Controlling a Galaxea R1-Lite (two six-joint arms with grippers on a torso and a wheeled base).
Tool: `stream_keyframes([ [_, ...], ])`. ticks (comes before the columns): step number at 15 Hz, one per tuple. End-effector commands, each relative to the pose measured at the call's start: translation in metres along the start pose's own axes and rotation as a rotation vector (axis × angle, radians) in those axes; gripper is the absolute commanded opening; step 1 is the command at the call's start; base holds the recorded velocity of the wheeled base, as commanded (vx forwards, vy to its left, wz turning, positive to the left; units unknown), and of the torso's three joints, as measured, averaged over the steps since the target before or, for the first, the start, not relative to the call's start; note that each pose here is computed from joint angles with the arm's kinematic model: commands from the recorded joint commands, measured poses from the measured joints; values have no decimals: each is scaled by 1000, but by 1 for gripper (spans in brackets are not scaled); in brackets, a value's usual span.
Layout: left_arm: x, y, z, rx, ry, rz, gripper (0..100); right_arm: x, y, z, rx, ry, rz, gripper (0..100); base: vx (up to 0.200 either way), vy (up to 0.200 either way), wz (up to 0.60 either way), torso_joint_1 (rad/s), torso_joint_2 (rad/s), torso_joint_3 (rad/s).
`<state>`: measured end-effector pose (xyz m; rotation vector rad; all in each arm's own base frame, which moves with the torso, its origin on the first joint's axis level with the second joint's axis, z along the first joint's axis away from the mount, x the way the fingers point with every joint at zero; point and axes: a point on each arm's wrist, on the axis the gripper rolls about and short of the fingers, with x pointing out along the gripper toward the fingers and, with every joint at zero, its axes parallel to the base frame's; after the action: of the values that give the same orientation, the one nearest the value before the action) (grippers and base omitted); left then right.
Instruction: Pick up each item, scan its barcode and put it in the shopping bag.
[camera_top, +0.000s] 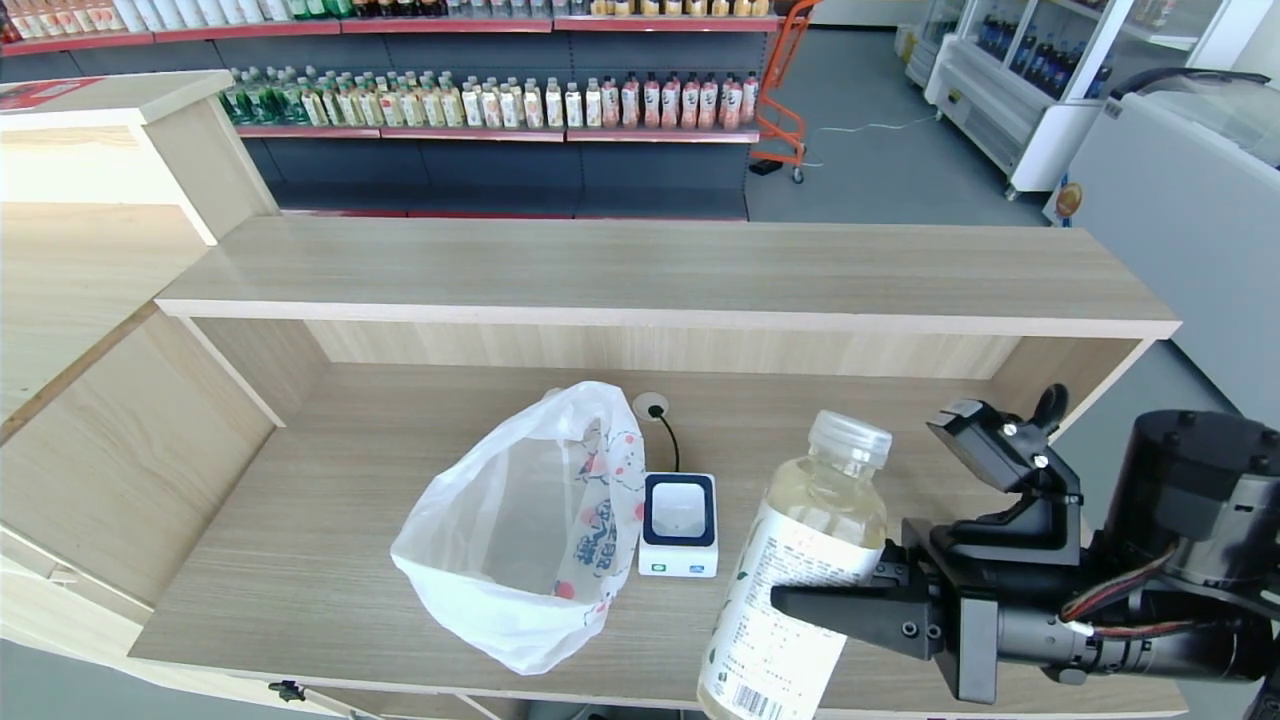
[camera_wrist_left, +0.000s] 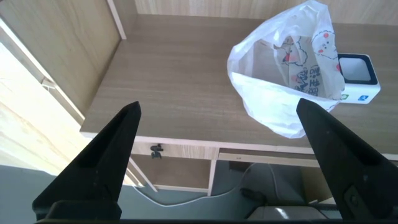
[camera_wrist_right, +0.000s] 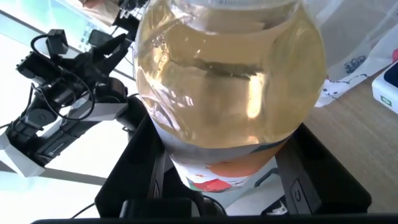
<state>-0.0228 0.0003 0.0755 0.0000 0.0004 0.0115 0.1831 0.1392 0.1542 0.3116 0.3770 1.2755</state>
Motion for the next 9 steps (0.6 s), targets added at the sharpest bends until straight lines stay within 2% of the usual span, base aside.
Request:
stream_keyframes([
  [1, 0, 0, 0, 0, 0, 1, 100, -2, 1, 1, -4, -4, -2, 0, 0, 0, 0, 0, 0, 0],
  [7, 0, 0, 0, 0, 0, 1, 100, -2, 0, -1, -29, 10, -10, 0, 0, 0, 0, 0, 0, 0],
  [9, 0, 0, 0, 0, 0, 1, 100, -2, 0, -1, -84, 10, -18, 0, 0, 0, 0, 0, 0, 0],
])
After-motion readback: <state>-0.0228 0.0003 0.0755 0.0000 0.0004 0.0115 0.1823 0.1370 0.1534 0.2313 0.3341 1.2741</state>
